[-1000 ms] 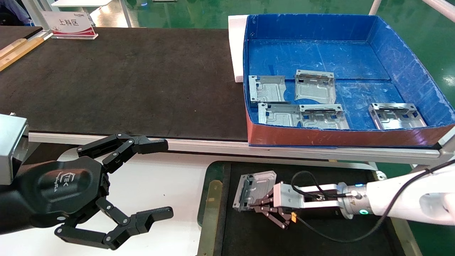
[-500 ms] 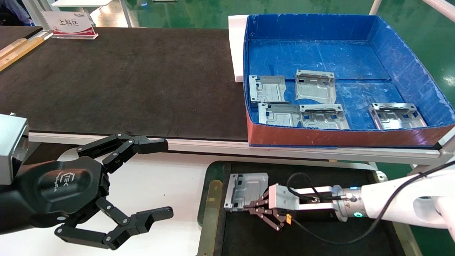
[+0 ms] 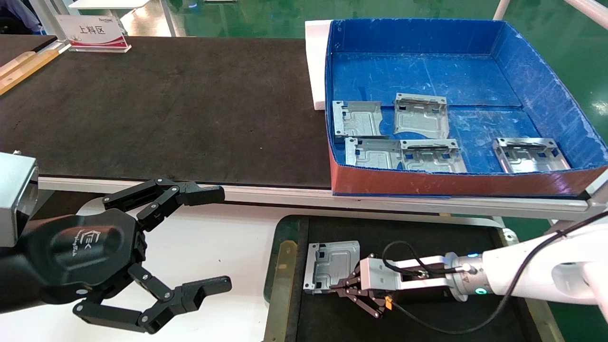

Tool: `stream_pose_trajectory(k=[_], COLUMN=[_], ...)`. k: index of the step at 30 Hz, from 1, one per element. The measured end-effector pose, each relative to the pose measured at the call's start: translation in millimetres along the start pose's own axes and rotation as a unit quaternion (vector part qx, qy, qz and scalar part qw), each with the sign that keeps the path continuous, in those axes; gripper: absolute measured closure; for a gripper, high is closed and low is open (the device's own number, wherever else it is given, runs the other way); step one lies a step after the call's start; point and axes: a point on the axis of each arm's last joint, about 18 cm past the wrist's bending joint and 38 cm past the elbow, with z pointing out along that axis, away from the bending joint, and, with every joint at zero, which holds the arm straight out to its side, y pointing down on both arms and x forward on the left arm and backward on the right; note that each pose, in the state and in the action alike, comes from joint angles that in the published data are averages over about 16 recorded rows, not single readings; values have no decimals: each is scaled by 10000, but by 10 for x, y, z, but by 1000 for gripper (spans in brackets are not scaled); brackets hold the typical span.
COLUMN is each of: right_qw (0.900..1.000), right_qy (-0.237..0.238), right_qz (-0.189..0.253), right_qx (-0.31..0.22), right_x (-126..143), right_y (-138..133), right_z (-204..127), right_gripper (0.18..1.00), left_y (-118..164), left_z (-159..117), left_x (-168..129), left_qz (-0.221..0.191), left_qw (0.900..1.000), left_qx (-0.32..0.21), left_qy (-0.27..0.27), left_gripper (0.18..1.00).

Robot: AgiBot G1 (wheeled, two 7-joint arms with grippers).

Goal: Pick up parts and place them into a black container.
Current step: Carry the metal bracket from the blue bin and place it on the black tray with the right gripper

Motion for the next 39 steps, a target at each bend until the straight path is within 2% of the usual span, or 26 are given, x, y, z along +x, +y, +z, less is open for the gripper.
stream_pose_trajectory(k=[29,39], right_qw=[9997,9985], right_qy=[-48,-217], right_qz=[-225,-413], right_qx=[-104,279], right_x=[36,117], right_y=[-14,-269], right_z=[2,-132], right_gripper=[969,871], left_y=[0,0], left_z=[0,0], left_x=[0,0], left_qz=[0,0], left_qw=[10000,10000], left_qx=[0,0], left_qy=[0,0], left_gripper=[184,184])
